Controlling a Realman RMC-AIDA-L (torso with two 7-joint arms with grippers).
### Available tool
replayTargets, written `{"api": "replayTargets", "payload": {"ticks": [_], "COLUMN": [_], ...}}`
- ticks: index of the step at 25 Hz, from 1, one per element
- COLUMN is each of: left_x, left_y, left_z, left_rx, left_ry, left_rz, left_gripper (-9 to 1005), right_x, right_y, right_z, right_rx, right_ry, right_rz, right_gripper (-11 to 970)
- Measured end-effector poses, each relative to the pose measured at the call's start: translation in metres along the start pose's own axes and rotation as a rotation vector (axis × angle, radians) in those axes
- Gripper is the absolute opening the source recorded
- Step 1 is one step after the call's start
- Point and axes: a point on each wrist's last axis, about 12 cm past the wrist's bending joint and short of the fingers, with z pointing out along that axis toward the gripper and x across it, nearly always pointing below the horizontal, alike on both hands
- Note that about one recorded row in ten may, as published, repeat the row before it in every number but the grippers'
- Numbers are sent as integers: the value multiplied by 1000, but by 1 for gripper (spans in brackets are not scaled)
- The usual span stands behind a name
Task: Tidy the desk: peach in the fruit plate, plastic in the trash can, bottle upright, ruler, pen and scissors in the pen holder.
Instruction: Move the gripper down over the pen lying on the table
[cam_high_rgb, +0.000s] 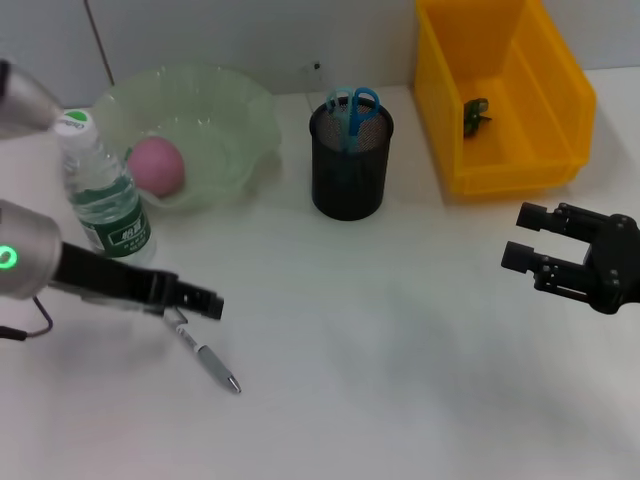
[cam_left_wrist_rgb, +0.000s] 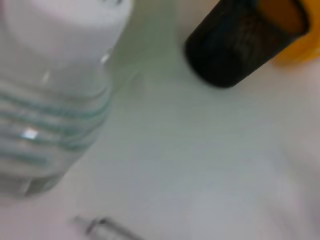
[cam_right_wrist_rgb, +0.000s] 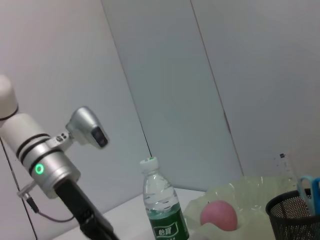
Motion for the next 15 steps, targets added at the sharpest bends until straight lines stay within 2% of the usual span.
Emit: {"api": "replayTargets", "payload": {"ticks": [1,2,3,11,12,14,15], "left_x": [0,-2,-2,-6,-13,-19,-24], "left_y": [0,-1,-1,-8,-15,-20,-25], "left_z": [0,11,13,18,12,7,3], "left_rx": [0,-51,-58,-71,-78,-78,-74], "left_ry": [0,65,74,90,80,69,63], "left_rz": [0,-27,-30,16,166,283,391], "left_gripper": [838,838,838,838,838,838,838], "right_x": [0,0,0,-1,-1,-1,-1], "right_y": [0,0,0,0,-1,-1,-1], "right_z": [0,0,0,0,0,0,-1], "right_rx": [0,1,1,2,2,4,8], "right_ry": [0,0,0,1,1,0,-3], "right_rz": [0,-1,-2,-7,-7,-6,-1], "right_gripper": [682,682,682,682,682,682,682]}}
